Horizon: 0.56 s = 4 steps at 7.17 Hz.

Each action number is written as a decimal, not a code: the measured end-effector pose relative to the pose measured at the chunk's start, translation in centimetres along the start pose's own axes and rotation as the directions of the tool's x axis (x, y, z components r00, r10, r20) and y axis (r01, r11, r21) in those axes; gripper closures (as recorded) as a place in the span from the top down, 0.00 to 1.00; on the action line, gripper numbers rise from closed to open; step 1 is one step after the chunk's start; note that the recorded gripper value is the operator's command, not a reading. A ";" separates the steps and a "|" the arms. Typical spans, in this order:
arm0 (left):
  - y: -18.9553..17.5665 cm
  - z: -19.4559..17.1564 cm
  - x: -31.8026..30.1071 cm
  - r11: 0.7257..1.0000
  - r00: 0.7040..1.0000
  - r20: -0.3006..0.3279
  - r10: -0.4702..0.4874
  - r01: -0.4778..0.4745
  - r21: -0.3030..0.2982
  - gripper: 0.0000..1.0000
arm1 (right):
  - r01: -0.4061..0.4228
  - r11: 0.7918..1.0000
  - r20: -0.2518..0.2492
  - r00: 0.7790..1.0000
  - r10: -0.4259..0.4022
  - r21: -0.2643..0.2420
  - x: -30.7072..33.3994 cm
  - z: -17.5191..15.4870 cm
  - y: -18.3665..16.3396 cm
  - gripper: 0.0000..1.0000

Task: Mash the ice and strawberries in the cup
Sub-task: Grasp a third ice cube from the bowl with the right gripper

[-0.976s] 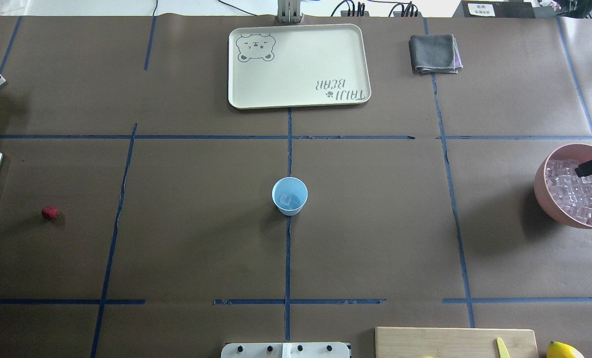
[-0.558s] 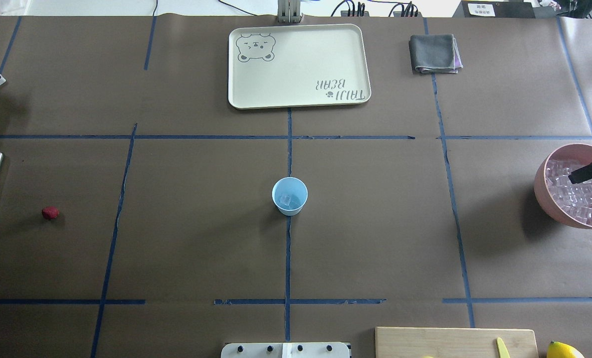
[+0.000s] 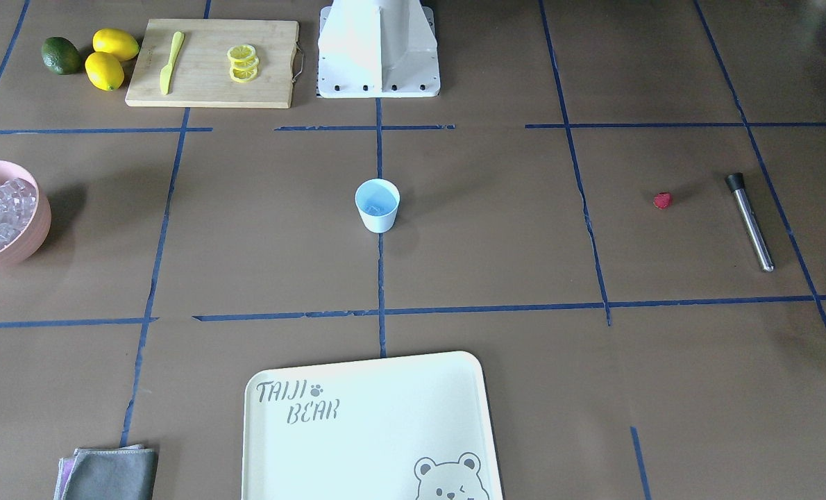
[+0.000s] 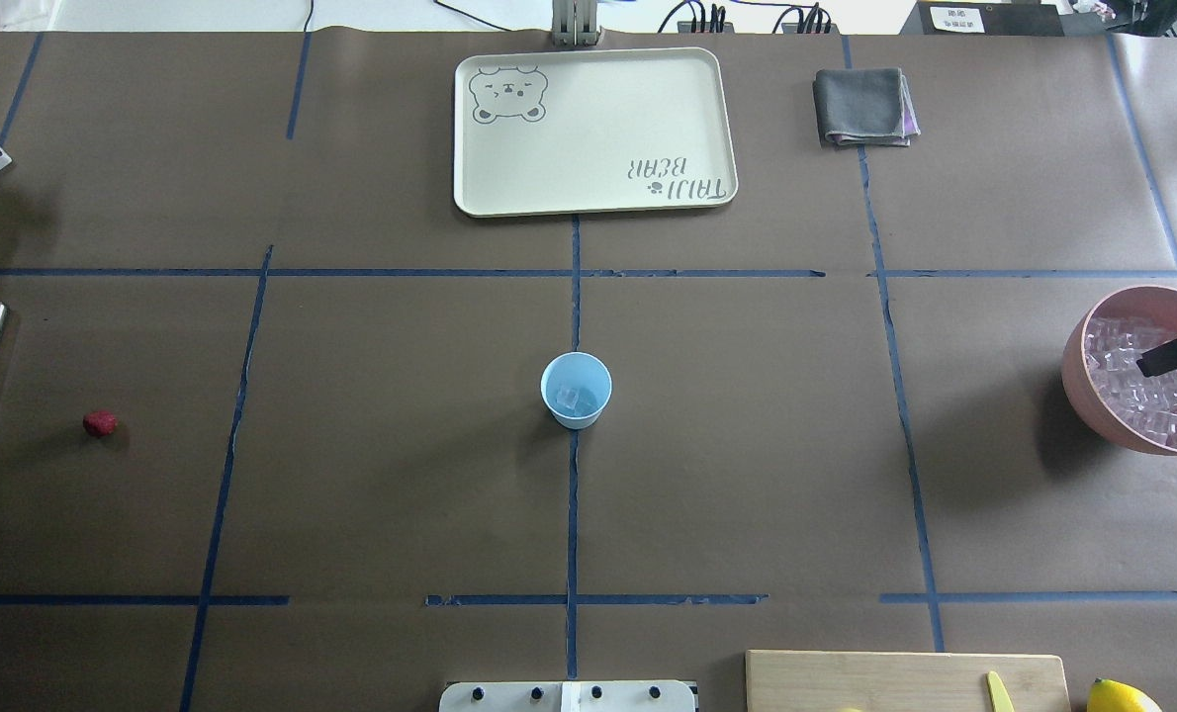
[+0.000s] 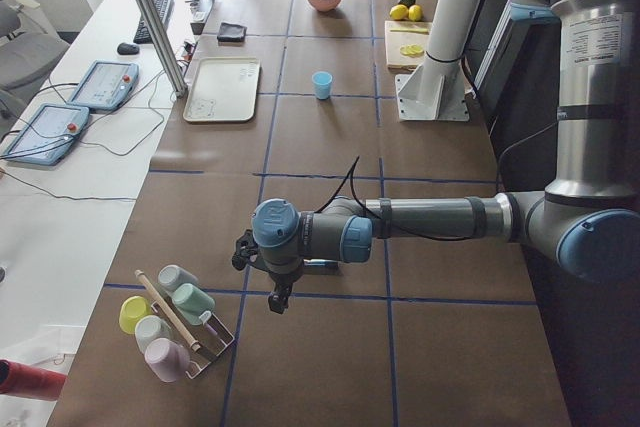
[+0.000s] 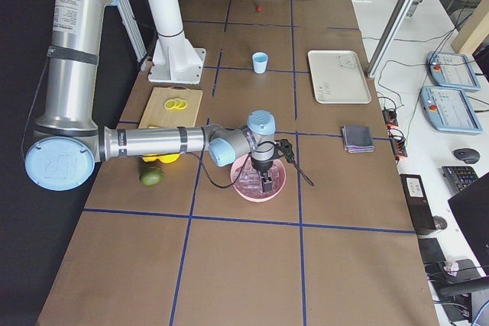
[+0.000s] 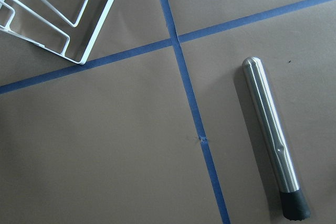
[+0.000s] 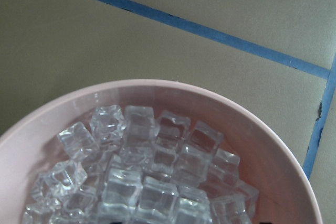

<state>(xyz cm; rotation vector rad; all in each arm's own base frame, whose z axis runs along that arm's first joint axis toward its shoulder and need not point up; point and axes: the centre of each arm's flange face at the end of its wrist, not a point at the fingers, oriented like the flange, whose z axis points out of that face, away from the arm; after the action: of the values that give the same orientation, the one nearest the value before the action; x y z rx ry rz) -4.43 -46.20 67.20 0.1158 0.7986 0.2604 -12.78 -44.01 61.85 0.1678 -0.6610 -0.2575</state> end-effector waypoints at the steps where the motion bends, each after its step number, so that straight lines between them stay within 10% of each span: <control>1: 0.0 0.0 0.0 1.000 1.000 0.000 0.000 0.000 0.000 1.00 | 0.000 1.000 0.001 1.000 0.000 -0.001 0.0 0.0 0.0 0.13; 4: 0.1 0.1 -0.1 1.000 1.000 0.000 -0.002 0.002 -0.002 1.00 | 0.003 1.000 0.008 1.000 -0.003 0.000 -0.2 -0.2 0.0 0.05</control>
<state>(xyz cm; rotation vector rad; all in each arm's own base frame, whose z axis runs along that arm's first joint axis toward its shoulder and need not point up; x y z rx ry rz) -4.43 -46.13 67.32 0.1134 0.7989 0.2593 -12.82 -43.98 61.58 0.1679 -0.6684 -0.2607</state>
